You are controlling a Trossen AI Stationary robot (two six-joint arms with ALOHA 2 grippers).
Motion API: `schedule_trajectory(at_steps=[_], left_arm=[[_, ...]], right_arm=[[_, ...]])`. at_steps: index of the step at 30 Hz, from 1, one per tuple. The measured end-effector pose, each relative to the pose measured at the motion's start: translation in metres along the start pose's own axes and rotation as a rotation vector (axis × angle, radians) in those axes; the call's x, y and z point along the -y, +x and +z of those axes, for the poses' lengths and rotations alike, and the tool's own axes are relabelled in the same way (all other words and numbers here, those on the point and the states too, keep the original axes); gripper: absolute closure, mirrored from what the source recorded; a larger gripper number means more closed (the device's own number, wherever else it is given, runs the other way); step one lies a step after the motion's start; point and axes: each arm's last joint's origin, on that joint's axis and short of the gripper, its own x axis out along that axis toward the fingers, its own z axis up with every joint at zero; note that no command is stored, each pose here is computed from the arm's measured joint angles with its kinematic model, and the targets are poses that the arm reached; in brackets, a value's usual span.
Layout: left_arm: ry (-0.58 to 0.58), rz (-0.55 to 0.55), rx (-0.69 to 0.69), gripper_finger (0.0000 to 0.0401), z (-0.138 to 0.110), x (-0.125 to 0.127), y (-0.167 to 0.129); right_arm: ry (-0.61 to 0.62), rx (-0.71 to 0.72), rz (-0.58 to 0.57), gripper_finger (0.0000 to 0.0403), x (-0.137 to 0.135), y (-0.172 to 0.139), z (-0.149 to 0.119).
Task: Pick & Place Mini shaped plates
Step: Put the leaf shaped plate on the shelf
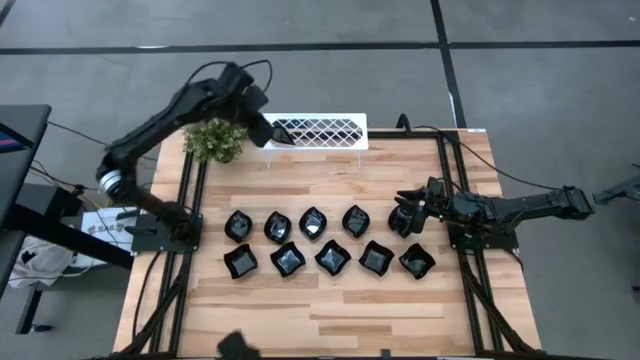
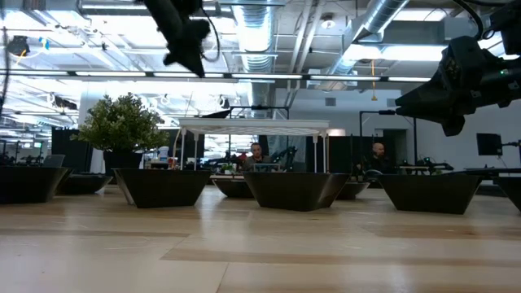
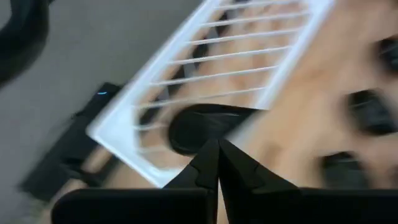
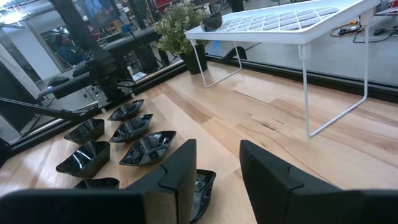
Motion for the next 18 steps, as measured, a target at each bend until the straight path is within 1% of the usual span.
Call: schedule_trajectory(at_steps=[4,8,13,18], left_arm=[[-0.113,-0.083,0.013,0.039,-0.03,0.032,-0.024],[-0.22,-0.154,-0.002,0.0387,-0.07,0.069,-0.04],[-0.362,-0.228,-0.044,0.0386,-0.118,0.111,-0.046],[-0.471,-0.215,-0.122,0.0386,-0.159,0.144,-0.039]], right_arm=[[0.0,0.0,0.0,0.0284,0.0,0.0,0.0],[0.0,0.0,0.0,0.0284,0.0,0.0,0.0],[0.0,0.0,0.0,0.0284,0.0,0.0,0.0],[0.0,0.0,0.0,0.0284,0.0,0.0,0.0]])
